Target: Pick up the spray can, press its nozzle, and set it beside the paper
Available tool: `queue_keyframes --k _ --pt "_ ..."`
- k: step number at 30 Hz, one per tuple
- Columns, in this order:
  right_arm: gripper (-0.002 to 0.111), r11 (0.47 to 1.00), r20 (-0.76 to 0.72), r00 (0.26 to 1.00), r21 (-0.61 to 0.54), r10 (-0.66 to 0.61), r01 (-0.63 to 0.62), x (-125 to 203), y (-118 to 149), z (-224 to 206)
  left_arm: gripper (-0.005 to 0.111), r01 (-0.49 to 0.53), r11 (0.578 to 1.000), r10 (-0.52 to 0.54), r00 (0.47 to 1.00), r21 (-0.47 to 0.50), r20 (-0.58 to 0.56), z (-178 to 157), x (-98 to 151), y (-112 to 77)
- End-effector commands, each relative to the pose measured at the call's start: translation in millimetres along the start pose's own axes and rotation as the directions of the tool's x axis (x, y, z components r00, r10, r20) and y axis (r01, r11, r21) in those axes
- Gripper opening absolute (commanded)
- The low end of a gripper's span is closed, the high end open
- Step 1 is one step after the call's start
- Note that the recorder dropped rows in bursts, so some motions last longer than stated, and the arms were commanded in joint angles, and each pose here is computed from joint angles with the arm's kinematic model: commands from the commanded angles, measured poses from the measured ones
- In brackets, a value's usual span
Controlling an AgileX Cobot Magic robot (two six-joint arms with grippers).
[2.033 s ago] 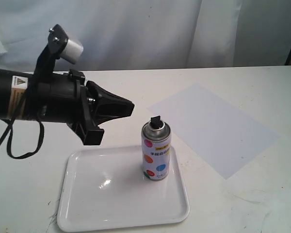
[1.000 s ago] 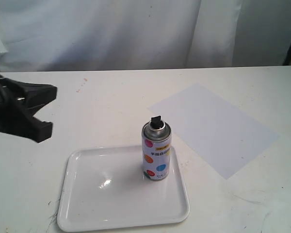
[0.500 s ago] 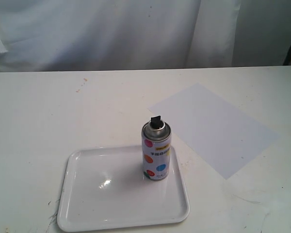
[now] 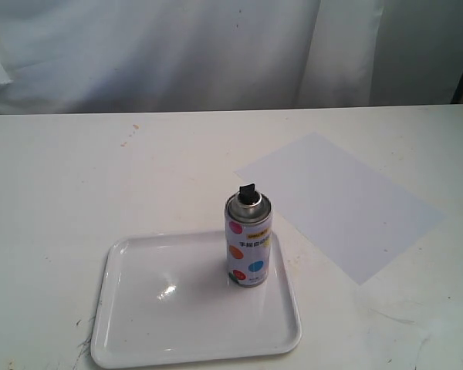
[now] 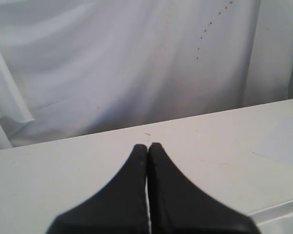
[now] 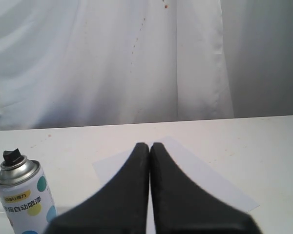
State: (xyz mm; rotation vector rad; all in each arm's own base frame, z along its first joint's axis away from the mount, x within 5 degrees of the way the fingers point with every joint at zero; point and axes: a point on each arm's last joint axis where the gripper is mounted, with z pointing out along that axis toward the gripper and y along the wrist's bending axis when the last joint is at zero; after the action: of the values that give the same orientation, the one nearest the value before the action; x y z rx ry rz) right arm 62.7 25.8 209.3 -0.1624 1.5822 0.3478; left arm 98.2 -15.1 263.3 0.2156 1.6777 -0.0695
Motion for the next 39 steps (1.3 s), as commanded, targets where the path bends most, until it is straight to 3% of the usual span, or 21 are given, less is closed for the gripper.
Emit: queue_keyframes --k 1,4,5,6,7,9,13,19,24,30,39 --pt "0.000 1.000 -0.007 1.000 -0.006 0.004 -0.004 2 0 0 0.000 0.011 1.000 -0.011 1.000 -0.013 0.009 -7 13 -1.9" --pt "0.000 1.000 -0.007 1.000 -0.006 0.004 -0.004 2 0 0 0.000 0.164 0.986 -0.162 0.986 -0.032 0.037 -9 20 -1.1" --pt "0.000 1.000 -0.007 1.000 -0.006 0.004 -0.004 2 0 0 0.000 0.370 0.928 -0.365 0.927 -0.050 0.084 -10 20 2.1" --pt "0.000 1.000 -0.007 1.000 -0.006 0.004 -0.004 2 0 0 0.000 0.453 0.888 -0.444 0.889 -0.075 0.110 -10 19 5.6" --pt "0.000 1.000 -0.007 1.000 -0.006 0.004 -0.004 2 0 0 0.000 0.523 0.842 -0.507 0.851 -0.130 0.138 -11 19 11.8" --pt "0.000 1.000 -0.007 1.000 -0.006 0.004 -0.004 2 0 0 0.000 0.558 0.813 -0.540 0.829 -0.167 0.145 -12 21 15.1" --pt "0.000 1.000 -0.007 1.000 -0.006 0.004 -0.004 2 0 0 0.000 0.389 0.902 -0.360 0.917 -0.186 0.170 -23 18 14.1" --pt "0.000 1.000 -0.008 1.000 -0.004 -0.001 0.001 2 0 0 0.000 0.345 0.917 -0.333 0.938 -0.199 0.091 -36 36 7.8" --pt "0.000 1.000 -0.008 1.000 -0.004 -0.001 0.001 2 0 0 0.000 0.321 0.924 -0.316 0.947 -0.208 0.059 -36 73 3.8" --pt "0.000 1.000 -0.008 1.000 -0.004 -0.001 0.001 2 0 0 0.000 0.216 0.956 -0.217 0.976 -0.196 0.019 -36 75 3.3" --pt "0.000 1.000 -0.008 1.000 -0.006 -0.001 0.001 2 0 0 0.000 0.182 0.962 -0.197 0.979 -0.202 -0.058 -36 81 2.6"
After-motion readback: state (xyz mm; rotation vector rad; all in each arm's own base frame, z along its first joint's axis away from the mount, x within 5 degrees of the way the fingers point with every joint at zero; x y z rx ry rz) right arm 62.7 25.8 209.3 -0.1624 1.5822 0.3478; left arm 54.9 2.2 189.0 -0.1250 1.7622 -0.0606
